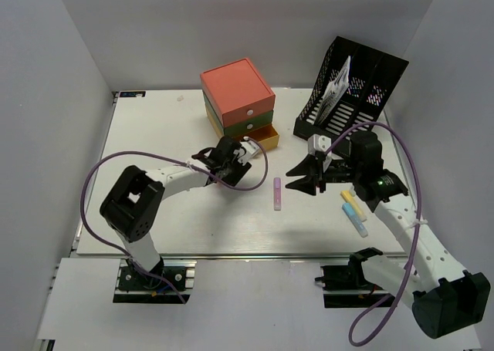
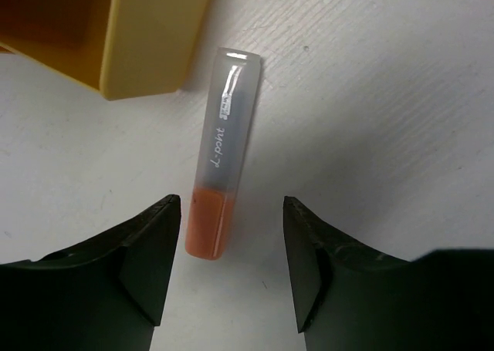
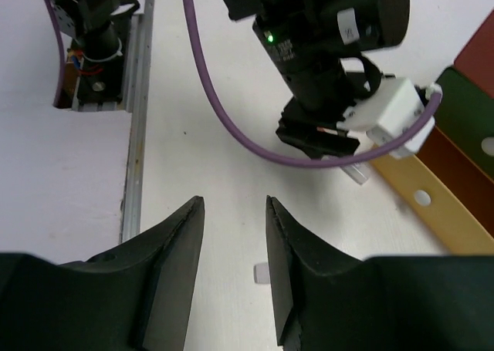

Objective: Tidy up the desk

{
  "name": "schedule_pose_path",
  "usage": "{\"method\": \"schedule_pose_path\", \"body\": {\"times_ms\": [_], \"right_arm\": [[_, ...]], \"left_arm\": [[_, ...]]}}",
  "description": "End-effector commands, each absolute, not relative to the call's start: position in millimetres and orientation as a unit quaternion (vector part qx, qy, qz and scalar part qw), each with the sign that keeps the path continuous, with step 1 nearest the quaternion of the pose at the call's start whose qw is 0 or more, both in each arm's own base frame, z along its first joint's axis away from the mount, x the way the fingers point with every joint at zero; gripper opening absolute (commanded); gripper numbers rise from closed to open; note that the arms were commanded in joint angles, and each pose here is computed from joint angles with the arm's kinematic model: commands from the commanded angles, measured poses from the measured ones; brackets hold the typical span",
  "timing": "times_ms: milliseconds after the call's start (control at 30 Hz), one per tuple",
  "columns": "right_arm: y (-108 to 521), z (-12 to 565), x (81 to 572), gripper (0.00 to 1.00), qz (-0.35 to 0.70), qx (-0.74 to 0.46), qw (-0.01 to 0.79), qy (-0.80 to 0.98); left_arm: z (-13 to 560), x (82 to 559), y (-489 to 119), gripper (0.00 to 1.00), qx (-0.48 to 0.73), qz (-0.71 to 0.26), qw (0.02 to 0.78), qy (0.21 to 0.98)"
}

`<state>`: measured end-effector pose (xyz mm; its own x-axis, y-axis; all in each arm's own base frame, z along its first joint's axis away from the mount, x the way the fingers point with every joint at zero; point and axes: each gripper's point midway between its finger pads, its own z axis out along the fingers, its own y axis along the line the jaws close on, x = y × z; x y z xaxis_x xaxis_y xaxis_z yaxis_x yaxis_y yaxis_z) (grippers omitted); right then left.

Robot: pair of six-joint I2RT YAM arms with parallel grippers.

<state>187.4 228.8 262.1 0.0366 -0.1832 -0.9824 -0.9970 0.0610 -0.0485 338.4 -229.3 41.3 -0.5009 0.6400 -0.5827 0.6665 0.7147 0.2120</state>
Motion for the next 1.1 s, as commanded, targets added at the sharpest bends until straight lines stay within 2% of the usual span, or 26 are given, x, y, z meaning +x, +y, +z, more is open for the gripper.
{"method": "schedule_pose_path", "body": {"times_ms": [0,200,467,567,600,767,800,967,1067], "right_arm": [[222,254,196,0.44,0.402,-0.546,0.497,0.541],[216,253,197,0.44,0.396,-0.545,0.505,0.539],[210,253,198,0.43,0.394,-0.541,0.513,0.538],[208,252,199,0.42,0.393,-0.538,0.514,0.54],[208,254,198,0.42,0.394,-0.54,0.516,0.536],[205,254,198,0.42,0.395,-0.537,0.518,0.536],[204,254,198,0.42,0.396,-0.537,0.517,0.536],[202,256,197,0.41,0.395,-0.536,0.521,0.534],[201,256,199,0.4,0.391,-0.535,0.524,0.534]], "left_arm": [[56,350,-239,0.65,0.397,-0.045,0.347,0.848],[42,348,-242,0.59,0.41,-0.087,0.326,0.847],[32,344,-243,0.6,0.421,-0.13,0.308,0.843],[26,337,-242,0.52,0.424,-0.135,0.296,0.845],[24,335,-241,0.44,0.423,-0.136,0.293,0.847],[23,314,-235,0.22,0.419,-0.141,0.287,0.85],[36,314,-234,0.17,0.416,-0.142,0.305,0.845],[87,289,-251,0.06,0.447,-0.2,0.349,0.799],[135,294,-255,0.02,0.454,-0.205,0.408,0.765]]}}
